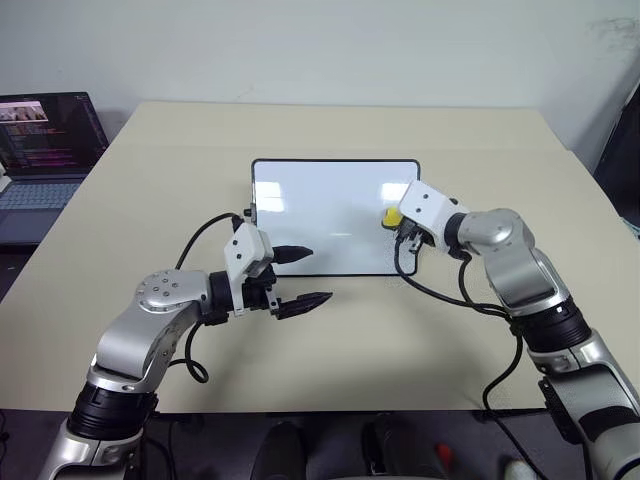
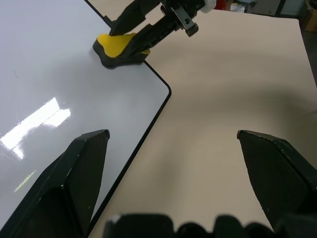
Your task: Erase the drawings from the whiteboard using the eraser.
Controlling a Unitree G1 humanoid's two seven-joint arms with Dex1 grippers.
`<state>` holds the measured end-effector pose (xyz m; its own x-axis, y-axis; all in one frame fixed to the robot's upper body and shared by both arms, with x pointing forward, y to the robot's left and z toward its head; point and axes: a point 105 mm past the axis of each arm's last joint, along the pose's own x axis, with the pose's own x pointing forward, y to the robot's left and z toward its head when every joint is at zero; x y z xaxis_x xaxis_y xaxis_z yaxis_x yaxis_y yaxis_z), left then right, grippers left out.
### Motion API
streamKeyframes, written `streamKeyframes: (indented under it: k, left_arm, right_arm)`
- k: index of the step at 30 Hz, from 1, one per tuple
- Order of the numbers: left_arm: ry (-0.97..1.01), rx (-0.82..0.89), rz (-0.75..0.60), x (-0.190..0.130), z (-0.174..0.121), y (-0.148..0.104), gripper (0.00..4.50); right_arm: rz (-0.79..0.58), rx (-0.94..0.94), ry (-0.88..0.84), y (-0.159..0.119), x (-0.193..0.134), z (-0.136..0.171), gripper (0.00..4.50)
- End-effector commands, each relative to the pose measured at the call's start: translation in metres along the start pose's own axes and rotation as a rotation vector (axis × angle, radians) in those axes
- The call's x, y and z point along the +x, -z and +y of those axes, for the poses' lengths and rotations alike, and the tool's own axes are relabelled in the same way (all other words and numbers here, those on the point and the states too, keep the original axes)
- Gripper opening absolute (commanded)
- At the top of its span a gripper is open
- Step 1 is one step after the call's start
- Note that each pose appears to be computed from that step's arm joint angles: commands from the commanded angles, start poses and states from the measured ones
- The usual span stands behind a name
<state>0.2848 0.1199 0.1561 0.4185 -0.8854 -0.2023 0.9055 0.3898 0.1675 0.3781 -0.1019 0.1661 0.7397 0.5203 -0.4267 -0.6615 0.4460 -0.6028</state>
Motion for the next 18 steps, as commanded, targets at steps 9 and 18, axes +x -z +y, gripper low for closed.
streamKeyframes:
  k: [9, 18]
  left_arm:
    - [0.040, 0.057, -0.053, 0.005, -0.004, -0.017, 4.50]
    - [0.247, 0.144, -0.056, 0.029, -0.022, -0.022, 4.50]
  right_arm:
    - [-0.105, 0.063, 0.022, -0.017, -0.034, 0.001, 0.96]
    - [0.066, 0.384, 0.223, 0.061, -0.089, 0.023, 0.96]
